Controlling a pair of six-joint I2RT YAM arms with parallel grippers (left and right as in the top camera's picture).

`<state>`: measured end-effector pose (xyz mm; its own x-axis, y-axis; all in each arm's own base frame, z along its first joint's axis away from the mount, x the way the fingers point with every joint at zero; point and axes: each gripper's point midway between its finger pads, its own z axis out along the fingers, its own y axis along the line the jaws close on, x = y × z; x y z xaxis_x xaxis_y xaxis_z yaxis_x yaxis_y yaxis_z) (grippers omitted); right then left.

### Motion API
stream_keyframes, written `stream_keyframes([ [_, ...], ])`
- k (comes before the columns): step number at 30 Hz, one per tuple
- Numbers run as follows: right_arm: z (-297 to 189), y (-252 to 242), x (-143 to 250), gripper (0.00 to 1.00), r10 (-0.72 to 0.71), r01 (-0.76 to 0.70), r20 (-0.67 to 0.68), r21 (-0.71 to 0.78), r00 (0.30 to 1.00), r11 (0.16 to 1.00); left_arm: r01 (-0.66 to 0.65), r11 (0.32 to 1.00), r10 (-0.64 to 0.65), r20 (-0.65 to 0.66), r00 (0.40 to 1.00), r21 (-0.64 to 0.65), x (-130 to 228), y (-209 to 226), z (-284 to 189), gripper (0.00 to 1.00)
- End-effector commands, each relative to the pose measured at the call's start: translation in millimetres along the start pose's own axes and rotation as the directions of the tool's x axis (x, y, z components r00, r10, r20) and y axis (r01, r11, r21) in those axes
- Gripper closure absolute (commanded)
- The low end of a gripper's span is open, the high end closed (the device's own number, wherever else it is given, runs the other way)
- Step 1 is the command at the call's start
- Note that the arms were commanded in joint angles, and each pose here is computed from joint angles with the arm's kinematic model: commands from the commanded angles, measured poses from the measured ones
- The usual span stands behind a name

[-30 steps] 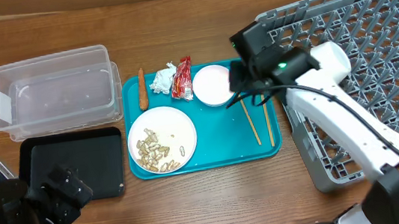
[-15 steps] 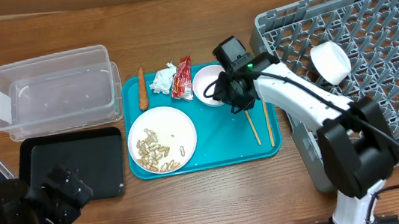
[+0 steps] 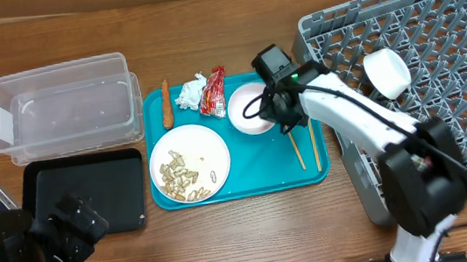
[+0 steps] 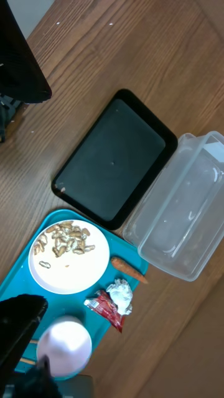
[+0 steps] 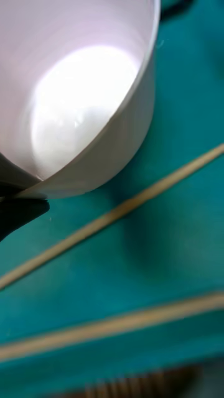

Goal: Sort waste into correct bins and load items into the dishwasher
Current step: 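Carry the pink bowl to the rack's back right and release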

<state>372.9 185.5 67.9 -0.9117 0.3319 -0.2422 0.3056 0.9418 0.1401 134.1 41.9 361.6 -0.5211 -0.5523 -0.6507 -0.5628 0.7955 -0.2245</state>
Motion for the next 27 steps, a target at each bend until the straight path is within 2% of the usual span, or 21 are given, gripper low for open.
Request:
stream_keyframes([
  [1, -80, -20, -66, 0.96, -0.023, -0.002, 0.336, 0.074, 0.942, 0.997, 0.007, 1.0, -0.007, 0.006, 1.0, -0.012, -1, 2, 1, 0.0],
  [4, -132, -67, -101, 0.96, -0.041, -0.116, 0.554, 0.247, 0.832, 0.962, 0.007, 1.0, -0.007, 0.006, 1.0, -0.012, -1, 2, 1, 0.0],
  [5, -157, -90, -114, 0.96, -0.077, -0.183, 0.638, 0.332, 0.766, 0.925, 0.007, 1.0, -0.007, 0.006, 1.0, -0.012, -1, 2, 1, 0.0],
  [7, -201, -128, -130, 0.96, -0.148, -0.337, 0.749, 0.453, 0.646, 0.825, 0.007, 1.0, -0.007, 0.006, 1.0, -0.012, -1, 2, 1, 0.0],
  [9, -235, -159, -136, 0.96, -0.219, -0.481, 0.804, 0.522, 0.552, 0.704, 0.007, 1.0, -0.007, 0.006, 1.0, -0.012, -1, 2, 1, 0.0],
  [11, -254, -187, -140, 0.96, -0.264, -0.583, 0.818, 0.556, 0.511, 0.593, 0.007, 1.0, -0.007, 0.006, 1.0, -0.012, -1, 2, 1, 0.0],
  [13, -256, -212, -145, 0.96, -0.248, -0.623, 0.816, 0.564, 0.522, 0.542, 0.007, 1.0, -0.007, 0.006, 1.0, -0.012, -1, 2, 1, 0.0],
  [16, -239, -259, -154, 0.96, -0.183, -0.623, 0.769, 0.612, 0.613, 0.487, 0.007, 1.0, -0.007, 0.006, 1.0, -0.012, -1, 2, 1, 0.0],
  [20, -220, -301, -162, 0.96, -0.118, -0.641, 0.743, 0.637, 0.659, 0.429, 0.007, 1.0, -0.007, 0.006, 1.0, -0.012, -1, 2, 1, 0.0],
  [24, -183, -324, -173, 0.96, -0.074, -0.56, 0.656, 0.693, 0.751, 0.455, 0.007, 1.0, -0.007, 0.006, 1.0, -0.012, -1, 2, 1, 0.0],
  [27, -164, -329, -180, 0.96, -0.088, -0.511, 0.607, 0.731, 0.79, 0.452, 0.007, 1.0, -0.007, 0.006, 1.0, -0.012, -1, 2, 1, 0.0],
])
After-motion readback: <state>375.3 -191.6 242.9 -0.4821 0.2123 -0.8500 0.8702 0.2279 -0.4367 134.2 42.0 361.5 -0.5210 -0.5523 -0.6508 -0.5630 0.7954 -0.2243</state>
